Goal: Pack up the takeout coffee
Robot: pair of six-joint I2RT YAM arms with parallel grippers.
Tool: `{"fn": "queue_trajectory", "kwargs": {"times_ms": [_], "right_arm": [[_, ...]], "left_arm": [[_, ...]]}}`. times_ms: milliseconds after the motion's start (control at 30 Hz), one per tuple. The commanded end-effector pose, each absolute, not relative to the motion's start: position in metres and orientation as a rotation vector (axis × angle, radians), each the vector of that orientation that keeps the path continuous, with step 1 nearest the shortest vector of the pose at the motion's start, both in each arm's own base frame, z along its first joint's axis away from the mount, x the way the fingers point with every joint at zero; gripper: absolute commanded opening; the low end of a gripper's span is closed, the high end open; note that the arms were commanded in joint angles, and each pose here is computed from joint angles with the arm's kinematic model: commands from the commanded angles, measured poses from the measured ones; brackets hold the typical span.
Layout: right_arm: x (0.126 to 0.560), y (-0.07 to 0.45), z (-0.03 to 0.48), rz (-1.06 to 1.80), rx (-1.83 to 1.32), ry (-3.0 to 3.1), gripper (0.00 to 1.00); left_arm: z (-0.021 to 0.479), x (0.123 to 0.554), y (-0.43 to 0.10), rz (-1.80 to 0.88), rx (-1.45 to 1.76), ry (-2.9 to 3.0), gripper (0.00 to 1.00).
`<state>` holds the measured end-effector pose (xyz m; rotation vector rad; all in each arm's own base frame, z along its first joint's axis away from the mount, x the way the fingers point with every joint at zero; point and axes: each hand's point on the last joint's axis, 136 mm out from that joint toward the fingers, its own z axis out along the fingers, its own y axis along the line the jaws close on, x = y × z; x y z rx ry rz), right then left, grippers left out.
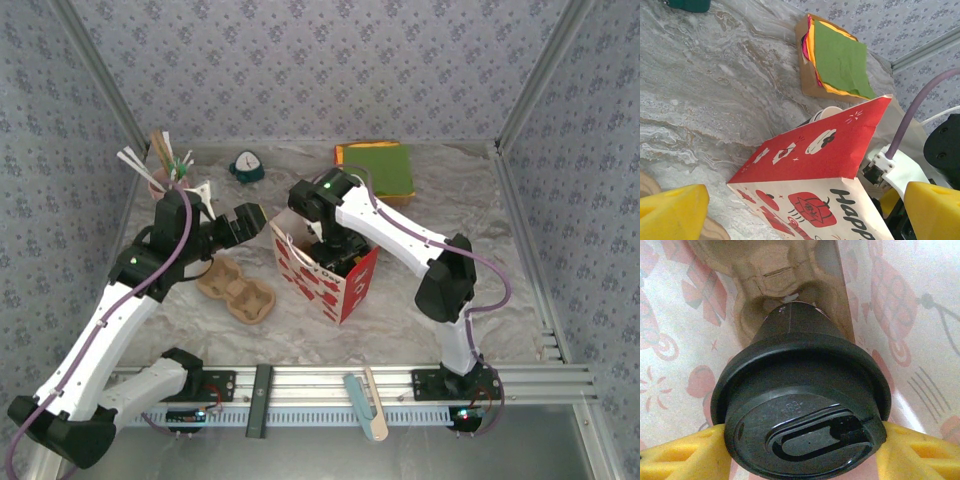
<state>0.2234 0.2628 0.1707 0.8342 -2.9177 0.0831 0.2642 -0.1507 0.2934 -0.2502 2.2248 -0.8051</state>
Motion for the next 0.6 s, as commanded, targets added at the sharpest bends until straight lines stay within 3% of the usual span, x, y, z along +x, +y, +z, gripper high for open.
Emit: {"fn": "queue_trajectory", "kwargs": {"times_ms": [0,567], "right_arm": [[0.2194,0.2598,0.1758,0.108,0.835,-2.899,0.69],[0.2239,0.2575,0.1791,0.107,0.825,-2.917,0.69]], "left_arm": [[0.3012,0.2653,-0.1511,-0.814,-0.232,2.201,1.0],[0.3006,0.2661,-0.1527,-0.819,-0.229,2.205,1.0]]}}
